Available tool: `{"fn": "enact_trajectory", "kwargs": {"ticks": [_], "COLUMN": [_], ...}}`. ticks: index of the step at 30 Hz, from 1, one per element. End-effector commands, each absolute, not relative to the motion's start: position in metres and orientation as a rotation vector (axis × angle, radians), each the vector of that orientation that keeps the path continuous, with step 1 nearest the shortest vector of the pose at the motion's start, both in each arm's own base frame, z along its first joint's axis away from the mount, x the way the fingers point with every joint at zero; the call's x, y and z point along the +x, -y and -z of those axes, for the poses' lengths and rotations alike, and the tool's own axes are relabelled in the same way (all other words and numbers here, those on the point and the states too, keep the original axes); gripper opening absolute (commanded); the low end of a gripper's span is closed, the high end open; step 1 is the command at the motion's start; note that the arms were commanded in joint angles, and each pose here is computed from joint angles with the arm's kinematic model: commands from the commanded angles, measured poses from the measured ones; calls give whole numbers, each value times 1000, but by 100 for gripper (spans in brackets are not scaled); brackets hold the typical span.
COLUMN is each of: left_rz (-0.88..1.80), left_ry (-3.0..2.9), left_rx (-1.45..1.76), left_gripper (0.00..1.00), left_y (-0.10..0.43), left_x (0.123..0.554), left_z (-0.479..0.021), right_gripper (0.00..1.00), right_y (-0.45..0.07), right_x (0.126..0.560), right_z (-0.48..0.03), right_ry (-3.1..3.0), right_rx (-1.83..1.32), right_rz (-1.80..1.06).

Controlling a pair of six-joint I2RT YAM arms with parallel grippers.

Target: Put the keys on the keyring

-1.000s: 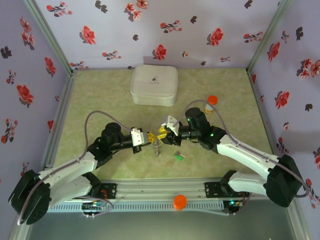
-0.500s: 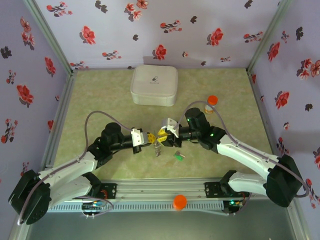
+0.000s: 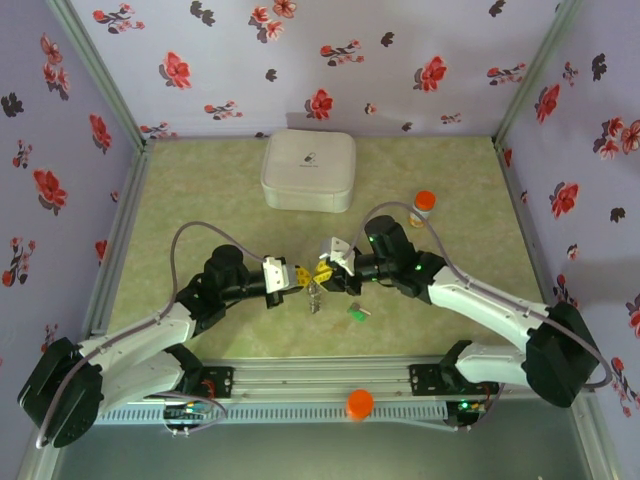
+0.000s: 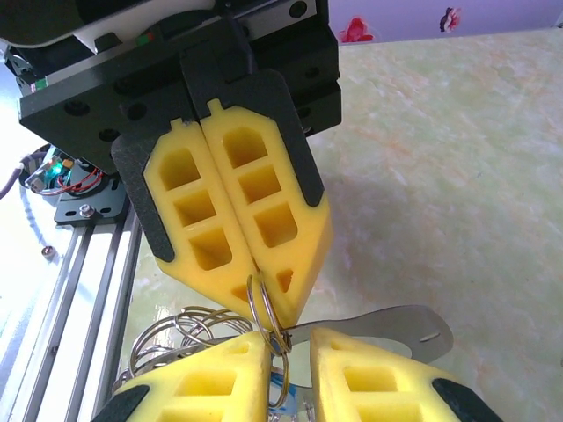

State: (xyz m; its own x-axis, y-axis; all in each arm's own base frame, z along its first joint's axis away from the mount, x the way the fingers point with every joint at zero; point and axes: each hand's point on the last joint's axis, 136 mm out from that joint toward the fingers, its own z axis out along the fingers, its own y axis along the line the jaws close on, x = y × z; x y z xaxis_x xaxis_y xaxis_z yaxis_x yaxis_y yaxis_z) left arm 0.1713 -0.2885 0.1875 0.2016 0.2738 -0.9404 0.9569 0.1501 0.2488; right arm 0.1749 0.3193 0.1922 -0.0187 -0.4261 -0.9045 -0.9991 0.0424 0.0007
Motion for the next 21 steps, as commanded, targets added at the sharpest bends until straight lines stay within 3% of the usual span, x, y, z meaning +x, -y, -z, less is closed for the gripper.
{"fn": "enact_trajectory", "kwargs": {"ticks": [1, 7, 9, 11, 21], "left_rz": [806, 800, 791, 768, 700], "left_ry": [-1210, -1206, -1212, -1219, -1249], "left_rx": [1338, 1330, 1312, 1302, 1355], "left_gripper": [0, 0, 21, 26, 25], "left_y": [295, 295, 293, 290, 284], "left_x": [169, 169, 171, 172, 172], "left_z": [-212, -213, -213, -213, -208], "right_gripper": [19, 0, 0, 0, 0], "right_y": [-327, -330, -328, -325, -316], "right_x": [178, 175, 175, 178, 182], "right_z": [-205, -207, -209, -210, -201], "right_ry": [-1507, -1509, -1511, -1531, -1610], "right_rx": [-1492, -1525, -1533, -1542, -1736], "right_rz": [-961, -982, -962, -912, -579]}}
